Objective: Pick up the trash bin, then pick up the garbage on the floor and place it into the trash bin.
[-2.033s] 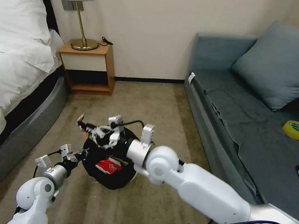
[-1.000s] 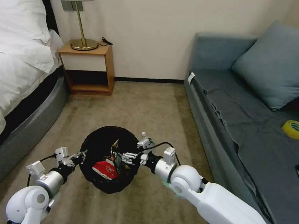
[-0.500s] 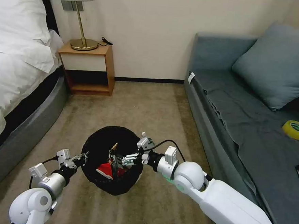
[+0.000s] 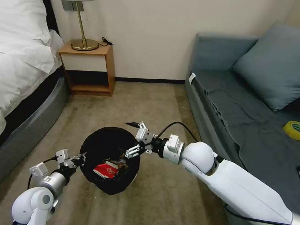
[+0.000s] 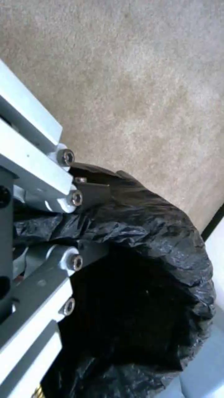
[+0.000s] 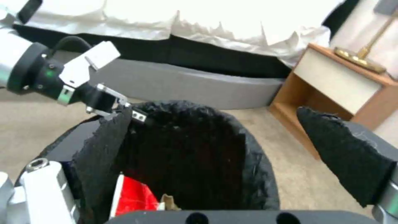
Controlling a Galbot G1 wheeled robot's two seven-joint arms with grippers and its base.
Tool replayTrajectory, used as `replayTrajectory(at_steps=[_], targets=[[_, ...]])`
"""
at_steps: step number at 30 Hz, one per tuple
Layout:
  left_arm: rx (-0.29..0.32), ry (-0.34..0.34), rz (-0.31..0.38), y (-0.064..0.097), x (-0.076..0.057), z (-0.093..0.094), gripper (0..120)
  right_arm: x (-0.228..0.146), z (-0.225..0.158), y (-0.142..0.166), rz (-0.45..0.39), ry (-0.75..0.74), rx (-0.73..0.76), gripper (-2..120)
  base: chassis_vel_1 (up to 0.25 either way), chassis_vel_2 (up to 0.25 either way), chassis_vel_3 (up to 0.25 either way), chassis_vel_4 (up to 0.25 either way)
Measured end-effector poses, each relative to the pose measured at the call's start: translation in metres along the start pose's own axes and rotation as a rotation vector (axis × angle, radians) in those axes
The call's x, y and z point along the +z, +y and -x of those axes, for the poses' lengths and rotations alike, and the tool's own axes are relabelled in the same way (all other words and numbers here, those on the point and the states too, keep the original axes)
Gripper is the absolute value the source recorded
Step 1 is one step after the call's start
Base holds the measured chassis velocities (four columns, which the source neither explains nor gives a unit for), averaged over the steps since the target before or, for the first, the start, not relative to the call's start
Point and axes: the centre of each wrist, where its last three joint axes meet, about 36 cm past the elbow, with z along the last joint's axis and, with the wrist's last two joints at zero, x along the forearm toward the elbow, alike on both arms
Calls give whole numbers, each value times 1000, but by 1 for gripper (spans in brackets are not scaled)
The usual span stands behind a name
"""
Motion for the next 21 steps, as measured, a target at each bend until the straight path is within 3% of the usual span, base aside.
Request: replayTrajectory(at_steps=[10, 13, 21], targets=[[-27, -43, 12, 6, -2, -4, 4, 16, -21, -5, 28, -29, 223, 100, 0, 0, 0, 0], [-46, -71, 28, 8, -6, -10, 4, 29, -42, 5, 62, -23, 367, 100, 0, 0, 0, 0], [-89, -119, 75, 12, -17, -31, 4, 34, -81, 23, 88, -14, 586, 100, 0, 0, 0, 0]])
